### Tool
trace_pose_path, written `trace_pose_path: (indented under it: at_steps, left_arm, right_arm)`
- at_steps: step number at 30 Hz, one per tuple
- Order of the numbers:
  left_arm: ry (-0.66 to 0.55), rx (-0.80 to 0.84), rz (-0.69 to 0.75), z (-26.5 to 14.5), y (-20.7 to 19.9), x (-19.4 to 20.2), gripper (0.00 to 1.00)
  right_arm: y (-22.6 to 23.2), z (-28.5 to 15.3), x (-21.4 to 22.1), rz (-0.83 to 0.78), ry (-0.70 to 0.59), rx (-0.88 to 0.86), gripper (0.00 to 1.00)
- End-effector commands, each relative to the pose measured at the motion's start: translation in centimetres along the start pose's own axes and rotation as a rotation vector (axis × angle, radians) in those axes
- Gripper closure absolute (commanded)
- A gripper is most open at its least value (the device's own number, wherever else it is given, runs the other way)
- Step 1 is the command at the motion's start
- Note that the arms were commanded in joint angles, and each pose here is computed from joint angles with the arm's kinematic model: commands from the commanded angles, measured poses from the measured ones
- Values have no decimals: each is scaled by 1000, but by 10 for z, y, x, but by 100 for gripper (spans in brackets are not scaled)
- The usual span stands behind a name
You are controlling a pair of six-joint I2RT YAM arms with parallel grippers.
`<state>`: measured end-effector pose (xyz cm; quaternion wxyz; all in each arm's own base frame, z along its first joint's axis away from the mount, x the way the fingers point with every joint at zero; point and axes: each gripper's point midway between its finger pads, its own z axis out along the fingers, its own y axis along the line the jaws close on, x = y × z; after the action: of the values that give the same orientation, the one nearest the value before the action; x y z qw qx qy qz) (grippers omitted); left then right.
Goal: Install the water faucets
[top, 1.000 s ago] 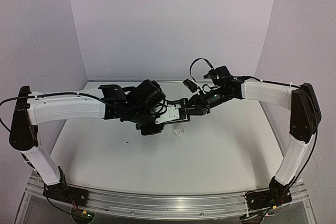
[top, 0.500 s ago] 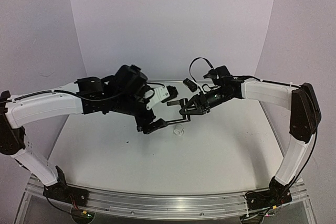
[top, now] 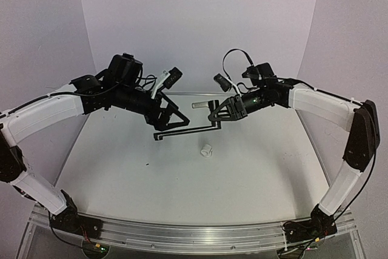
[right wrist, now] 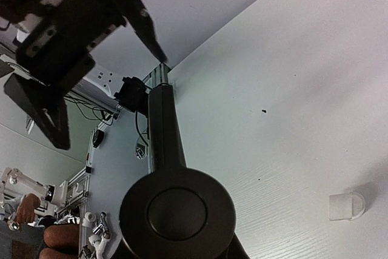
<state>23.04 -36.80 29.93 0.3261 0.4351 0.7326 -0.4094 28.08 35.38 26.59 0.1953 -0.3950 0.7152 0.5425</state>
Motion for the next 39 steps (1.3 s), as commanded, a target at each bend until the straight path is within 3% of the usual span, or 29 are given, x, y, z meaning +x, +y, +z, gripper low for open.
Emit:
trace_pose_path:
  at_steps: [1, 15, 25, 32, 39]
  left_arm:
    - [-18, 209, -77, -8, -30, -15, 0]
    - [26, 398, -172, 18, -37, -15, 8]
    - [3, 473, -214, 27, -39, -15, 27]
    - [-4, 473, -223, 31, -36, -15, 30]
    - [18, 473, -235, 34, -34, -9, 41]
  right_arm:
    - [53, -18, -36, -203, -78, -57, 100]
    - [78, -12, -46, -279, -86, -79, 100]
    - [76, -12, -57, -293, -119, -56, 100]
    - [80, -13, -66, -260, -154, -68, 100]
    - [81, -14, -67, -254, -162, -77, 100]
